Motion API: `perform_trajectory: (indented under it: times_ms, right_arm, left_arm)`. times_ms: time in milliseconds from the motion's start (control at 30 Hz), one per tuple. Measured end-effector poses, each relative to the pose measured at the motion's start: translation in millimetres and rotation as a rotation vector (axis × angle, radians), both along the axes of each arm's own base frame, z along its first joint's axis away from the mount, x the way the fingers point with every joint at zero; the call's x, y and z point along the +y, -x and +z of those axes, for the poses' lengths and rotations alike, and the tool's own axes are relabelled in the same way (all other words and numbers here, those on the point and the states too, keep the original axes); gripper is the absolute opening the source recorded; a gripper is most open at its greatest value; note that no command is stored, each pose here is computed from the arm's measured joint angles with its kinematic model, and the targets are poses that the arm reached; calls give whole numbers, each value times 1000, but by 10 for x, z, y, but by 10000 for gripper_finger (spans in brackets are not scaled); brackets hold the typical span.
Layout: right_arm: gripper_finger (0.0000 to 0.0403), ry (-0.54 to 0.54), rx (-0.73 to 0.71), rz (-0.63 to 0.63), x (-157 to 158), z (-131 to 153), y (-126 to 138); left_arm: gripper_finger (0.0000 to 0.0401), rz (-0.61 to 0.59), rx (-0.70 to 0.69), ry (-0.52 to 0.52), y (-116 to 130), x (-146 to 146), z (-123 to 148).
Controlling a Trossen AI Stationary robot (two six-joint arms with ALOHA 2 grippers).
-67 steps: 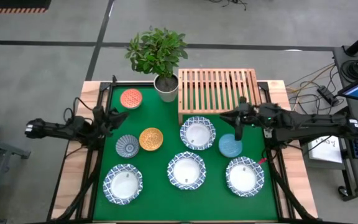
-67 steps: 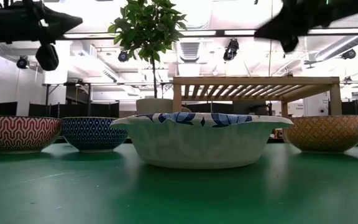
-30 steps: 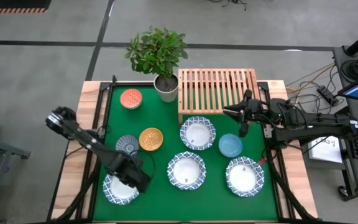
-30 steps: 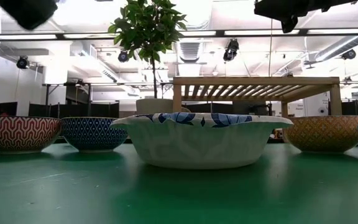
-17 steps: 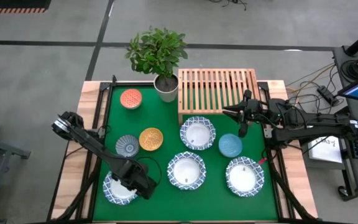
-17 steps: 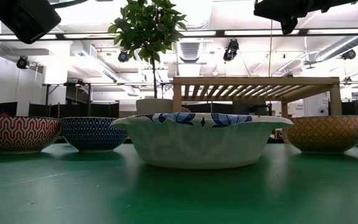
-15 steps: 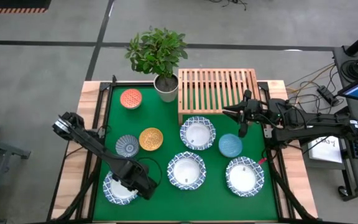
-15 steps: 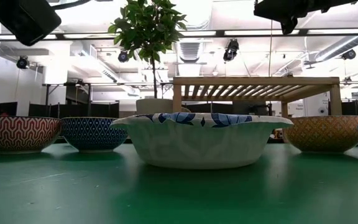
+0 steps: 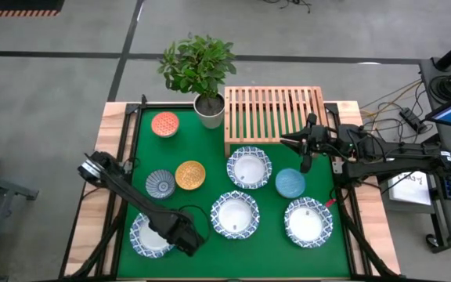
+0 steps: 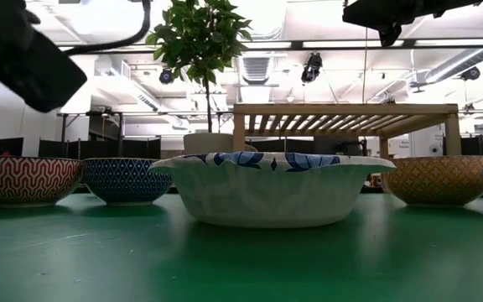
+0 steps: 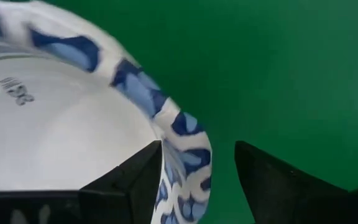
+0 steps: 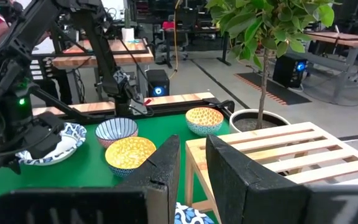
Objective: Place and stack bowls onto a shelf
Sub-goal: Put the bottom left white plate on the shelf
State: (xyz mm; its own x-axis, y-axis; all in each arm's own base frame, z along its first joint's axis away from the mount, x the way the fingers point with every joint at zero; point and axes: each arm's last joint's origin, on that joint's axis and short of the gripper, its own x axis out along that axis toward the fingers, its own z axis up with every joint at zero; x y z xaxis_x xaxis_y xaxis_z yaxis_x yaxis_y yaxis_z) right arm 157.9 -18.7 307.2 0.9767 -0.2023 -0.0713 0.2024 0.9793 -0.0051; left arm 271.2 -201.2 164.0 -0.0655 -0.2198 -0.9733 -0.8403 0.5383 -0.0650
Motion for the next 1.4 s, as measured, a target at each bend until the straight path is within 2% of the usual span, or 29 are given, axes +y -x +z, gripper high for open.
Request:
perform_trajectory:
  times_ms: [233,400,500,567,667,800,967,1033,1233,1300,1400]
  right_arm:
    - [68,2,2,0,0,-1,0]
    - [68,4,3,0,0,-2,0]
    - [68,24,29,2,0,-24,2]
    - [68,41,59,4,0,-50,4]
    - [68,48,85,7,1,-74,6]
    - [68,45,92,21,5,-105,3]
    - [68,23,108,106,29,-177,-5]
    - [68,15,111,143,40,-196,-7]
    - [68,-38,118,220,67,-253,-11]
    - [68,-78,130,245,76,-306,-12]
    - [68,-124,161,265,99,-435,-15]
  left_arm:
    - [123,-19,-2,-25,13,-40,-58]
    - [55,-28,13,-36,41,-60,-32]
    - [11,-76,52,-61,54,-60,79]
    - [8,-141,75,-72,49,-67,218]
    - [4,-306,53,-58,13,-111,487]
    - [2,-555,-92,-41,-59,-224,915]
    - [1,-740,-247,-169,-89,-229,1395]
    - [0,-816,-304,-255,-98,-200,1537]
    - [0,-1149,-456,-678,-269,-76,1764]
    - [0,-1248,-430,-805,-348,11,1785]
    - [0,-1341,-375,-930,-479,171,1792]
